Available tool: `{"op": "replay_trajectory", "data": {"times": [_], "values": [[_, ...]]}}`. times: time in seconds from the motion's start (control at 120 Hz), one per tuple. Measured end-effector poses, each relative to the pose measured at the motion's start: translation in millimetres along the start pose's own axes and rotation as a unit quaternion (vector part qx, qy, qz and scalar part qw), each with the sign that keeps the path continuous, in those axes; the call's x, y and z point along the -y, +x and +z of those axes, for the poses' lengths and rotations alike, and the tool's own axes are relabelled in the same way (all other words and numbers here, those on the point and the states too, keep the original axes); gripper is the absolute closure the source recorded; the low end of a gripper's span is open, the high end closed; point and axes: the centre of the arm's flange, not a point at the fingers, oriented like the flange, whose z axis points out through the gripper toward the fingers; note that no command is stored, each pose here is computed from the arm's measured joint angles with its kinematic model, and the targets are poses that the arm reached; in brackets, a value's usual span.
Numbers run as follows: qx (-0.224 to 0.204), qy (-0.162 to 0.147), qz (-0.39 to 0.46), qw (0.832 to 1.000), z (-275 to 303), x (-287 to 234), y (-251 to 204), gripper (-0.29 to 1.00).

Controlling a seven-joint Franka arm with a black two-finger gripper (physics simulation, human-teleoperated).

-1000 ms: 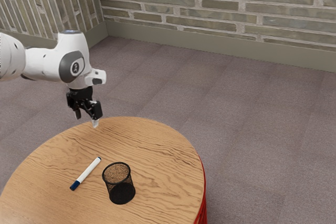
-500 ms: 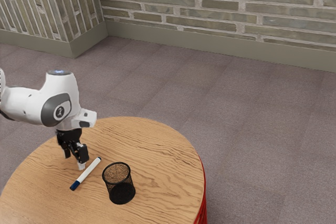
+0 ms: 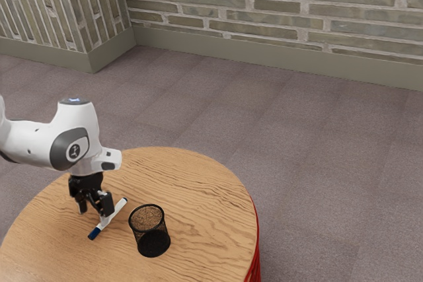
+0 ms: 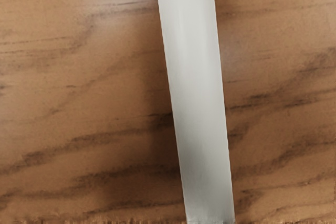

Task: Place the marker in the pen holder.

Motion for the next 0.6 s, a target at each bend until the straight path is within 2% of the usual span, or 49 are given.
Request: {"op": "replay_trajectory", "data": {"times": [0.467,0.533,0.6], "values": [[0.002,0.0,-0.051,0.999,12,-12,-2,0.05],[0.0,0.0,-0.058,0.998,12,-9,-2,0.09],[-0.001,0.0,-0.062,0.998,12,-8,-2,0.18]]}}
